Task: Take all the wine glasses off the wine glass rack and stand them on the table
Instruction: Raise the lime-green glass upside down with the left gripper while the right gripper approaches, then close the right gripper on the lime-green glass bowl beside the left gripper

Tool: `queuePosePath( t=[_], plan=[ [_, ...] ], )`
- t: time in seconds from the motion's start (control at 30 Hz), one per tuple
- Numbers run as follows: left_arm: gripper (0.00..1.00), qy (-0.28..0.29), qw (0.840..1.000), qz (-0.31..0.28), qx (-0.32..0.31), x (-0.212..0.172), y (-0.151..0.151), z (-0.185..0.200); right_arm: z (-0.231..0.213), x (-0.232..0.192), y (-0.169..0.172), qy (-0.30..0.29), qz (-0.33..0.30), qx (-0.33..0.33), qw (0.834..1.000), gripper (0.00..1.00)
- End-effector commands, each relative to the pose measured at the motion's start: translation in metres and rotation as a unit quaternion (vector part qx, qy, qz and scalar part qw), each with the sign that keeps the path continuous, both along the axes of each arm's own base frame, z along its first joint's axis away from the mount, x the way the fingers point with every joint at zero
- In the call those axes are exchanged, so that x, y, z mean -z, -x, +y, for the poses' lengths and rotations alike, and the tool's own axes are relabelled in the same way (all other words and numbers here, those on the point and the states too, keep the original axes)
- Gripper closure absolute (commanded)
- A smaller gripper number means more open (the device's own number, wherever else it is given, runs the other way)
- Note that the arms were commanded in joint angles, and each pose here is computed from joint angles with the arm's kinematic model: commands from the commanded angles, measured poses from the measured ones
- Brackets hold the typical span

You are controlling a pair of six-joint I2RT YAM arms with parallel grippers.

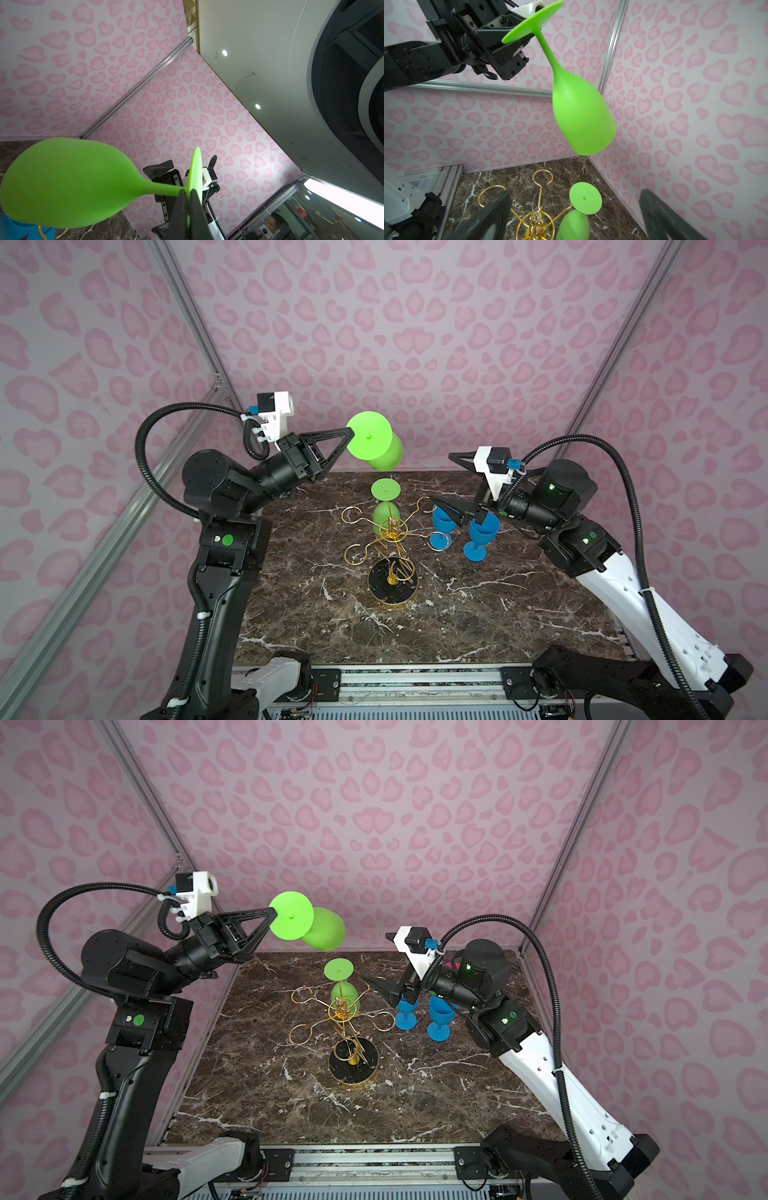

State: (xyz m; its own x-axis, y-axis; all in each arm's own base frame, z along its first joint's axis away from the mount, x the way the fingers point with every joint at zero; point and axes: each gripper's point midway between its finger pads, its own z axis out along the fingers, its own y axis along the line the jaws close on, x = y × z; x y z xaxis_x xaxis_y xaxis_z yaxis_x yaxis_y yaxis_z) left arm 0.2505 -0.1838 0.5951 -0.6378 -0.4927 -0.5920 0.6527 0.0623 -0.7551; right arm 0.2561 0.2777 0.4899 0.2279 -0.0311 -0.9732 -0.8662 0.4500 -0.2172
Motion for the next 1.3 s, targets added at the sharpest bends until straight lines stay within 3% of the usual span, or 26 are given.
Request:
queuePosePath(
  t=[0.0,0.37,0.83,1.27],
  plan=[
    [0.96,0.014,0.998,-0.046,0.033,-0.02,0.007,-0.012,0.0,-0.017,-0.009,-0.026,-0.055,0.025,0.998,0.02],
    [0.96,0.022,0.996,-0.015,0.086,-0.01,-0.012,-0.038,0.0,-0.025,-0.042,-0.066,-0.111,0.085,0.988,0.02],
    [0.96,0.033,0.994,0.005,0.107,-0.005,-0.015,-0.043,0.033,-0.021,-0.072,-0.055,-0.11,0.055,0.991,0.02],
    [0.96,0.041,0.992,0.021,0.119,0.002,-0.021,-0.046,0.047,-0.028,-0.074,-0.06,-0.107,0.025,0.992,0.04]
  ],
)
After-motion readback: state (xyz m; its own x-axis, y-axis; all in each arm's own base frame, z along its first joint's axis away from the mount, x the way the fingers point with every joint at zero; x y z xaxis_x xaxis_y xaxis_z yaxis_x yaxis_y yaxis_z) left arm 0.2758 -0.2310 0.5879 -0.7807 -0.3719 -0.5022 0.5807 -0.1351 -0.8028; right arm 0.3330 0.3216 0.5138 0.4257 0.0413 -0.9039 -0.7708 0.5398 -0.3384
